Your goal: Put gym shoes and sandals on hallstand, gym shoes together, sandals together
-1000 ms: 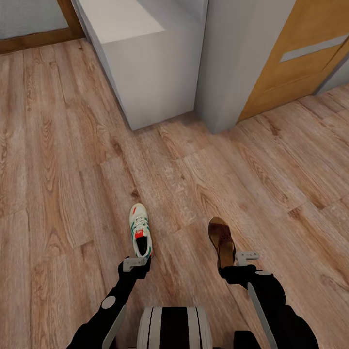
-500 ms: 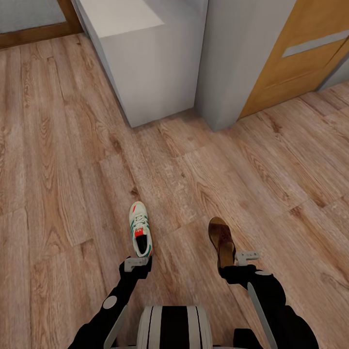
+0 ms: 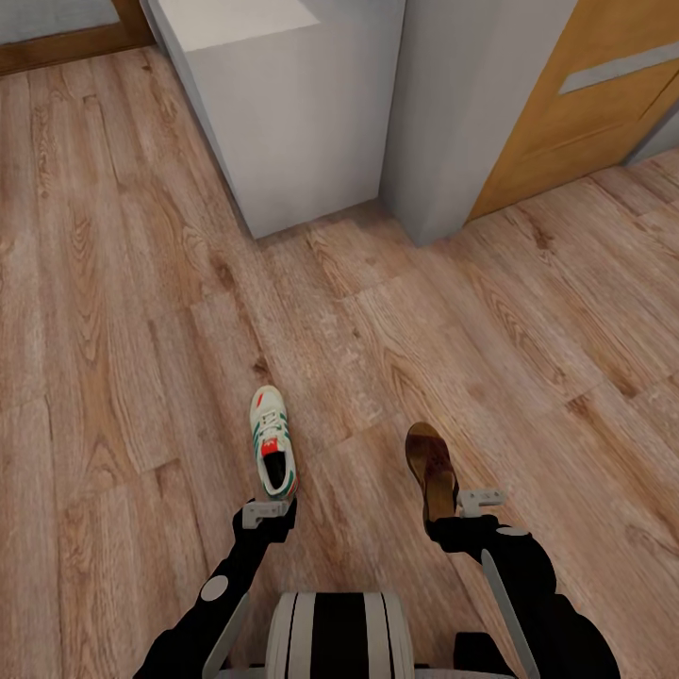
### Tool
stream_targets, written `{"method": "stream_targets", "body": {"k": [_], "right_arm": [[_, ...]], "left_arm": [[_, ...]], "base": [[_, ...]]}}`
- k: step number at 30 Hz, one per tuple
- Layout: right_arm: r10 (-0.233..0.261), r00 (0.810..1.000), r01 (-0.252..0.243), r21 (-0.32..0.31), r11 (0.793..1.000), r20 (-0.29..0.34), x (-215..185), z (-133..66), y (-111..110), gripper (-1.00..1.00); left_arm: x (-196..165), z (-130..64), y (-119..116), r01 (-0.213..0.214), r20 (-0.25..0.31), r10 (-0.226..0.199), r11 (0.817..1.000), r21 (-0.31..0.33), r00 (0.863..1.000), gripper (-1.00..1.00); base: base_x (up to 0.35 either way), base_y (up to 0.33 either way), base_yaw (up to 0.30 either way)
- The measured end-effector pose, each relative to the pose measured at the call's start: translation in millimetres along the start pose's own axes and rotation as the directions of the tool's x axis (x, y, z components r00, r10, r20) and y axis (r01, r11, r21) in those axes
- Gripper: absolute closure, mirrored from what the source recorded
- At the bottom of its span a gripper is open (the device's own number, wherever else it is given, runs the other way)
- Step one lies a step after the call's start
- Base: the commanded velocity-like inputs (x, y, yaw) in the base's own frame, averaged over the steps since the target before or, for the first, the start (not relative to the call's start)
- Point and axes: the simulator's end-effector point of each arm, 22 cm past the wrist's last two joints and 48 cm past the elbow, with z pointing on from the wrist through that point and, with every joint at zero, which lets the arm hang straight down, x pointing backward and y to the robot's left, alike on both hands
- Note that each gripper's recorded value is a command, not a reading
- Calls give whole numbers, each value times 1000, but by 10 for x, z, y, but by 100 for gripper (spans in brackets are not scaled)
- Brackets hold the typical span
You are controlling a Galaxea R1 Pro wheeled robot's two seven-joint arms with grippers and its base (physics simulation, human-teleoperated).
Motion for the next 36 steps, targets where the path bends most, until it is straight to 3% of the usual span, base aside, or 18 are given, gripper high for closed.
{"method": "stream_targets", "body": {"k": [36], "right_arm": [[0,1000,0,0,1000,0,1,0,0,100]], "left_arm": [[-10,0,0,-3,3,3,1000,1,1000,-100]], "base": [[7,-6,0]]}}
